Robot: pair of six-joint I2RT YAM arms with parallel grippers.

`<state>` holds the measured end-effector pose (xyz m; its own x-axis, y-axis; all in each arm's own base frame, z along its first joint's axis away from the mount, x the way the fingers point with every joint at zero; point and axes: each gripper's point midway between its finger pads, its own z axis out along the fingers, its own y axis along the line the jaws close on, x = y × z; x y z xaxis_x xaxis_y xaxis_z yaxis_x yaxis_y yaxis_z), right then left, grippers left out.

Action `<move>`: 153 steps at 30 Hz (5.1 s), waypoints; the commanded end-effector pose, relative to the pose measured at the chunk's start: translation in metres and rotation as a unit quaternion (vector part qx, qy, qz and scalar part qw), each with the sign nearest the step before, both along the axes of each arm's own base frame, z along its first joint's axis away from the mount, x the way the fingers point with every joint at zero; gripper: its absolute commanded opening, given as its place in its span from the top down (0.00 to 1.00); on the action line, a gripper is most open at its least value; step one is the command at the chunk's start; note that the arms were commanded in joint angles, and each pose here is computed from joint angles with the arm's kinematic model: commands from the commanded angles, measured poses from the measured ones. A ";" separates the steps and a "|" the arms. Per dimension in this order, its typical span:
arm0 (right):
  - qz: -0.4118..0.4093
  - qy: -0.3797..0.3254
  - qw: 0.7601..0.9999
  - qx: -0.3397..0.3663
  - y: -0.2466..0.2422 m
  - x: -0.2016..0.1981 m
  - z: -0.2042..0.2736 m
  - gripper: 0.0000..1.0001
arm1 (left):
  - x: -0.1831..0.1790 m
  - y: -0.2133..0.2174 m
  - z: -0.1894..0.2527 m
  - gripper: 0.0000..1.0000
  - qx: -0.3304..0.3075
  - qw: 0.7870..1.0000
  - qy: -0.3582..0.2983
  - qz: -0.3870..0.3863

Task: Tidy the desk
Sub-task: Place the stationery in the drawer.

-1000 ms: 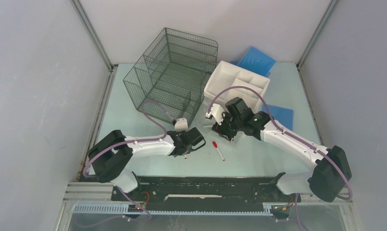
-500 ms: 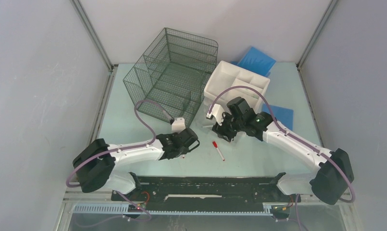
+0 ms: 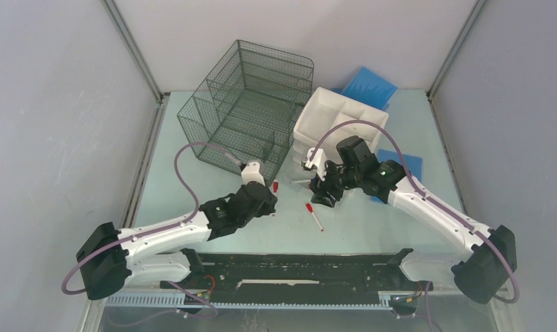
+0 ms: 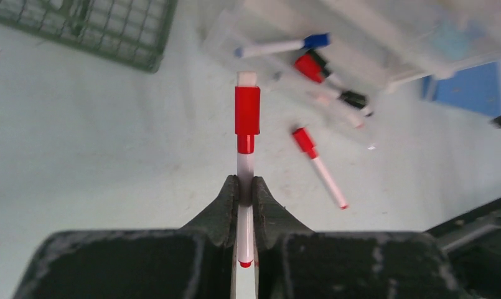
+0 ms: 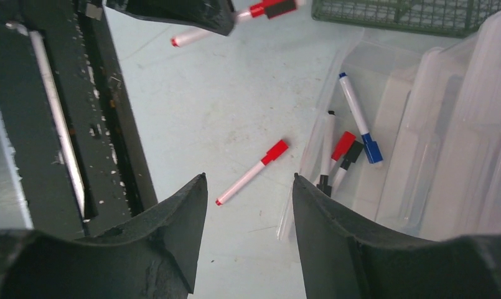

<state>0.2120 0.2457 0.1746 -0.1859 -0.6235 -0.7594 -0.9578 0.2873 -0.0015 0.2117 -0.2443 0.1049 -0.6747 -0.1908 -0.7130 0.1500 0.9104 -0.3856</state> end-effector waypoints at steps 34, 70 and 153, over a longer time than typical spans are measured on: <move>-0.035 0.135 0.964 0.225 0.022 -0.013 0.078 0.30 | 0.017 -0.082 0.164 1.00 -0.318 0.920 -0.208 -0.093; -0.074 0.172 0.956 0.227 0.028 -0.001 0.064 0.71 | 0.010 -0.106 0.199 1.00 -0.384 0.885 -0.233 -0.119; -0.052 -0.029 0.996 -0.065 -0.011 0.029 -0.009 0.52 | -0.027 -0.038 0.047 0.01 -0.280 0.950 -0.107 -0.093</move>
<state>0.2495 0.2195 0.1213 -0.2655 -0.7758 -0.5724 -0.8973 0.4160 -0.1475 0.1850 -0.2698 0.1393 -0.5492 -0.4313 -0.7158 0.4355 0.5833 -0.6857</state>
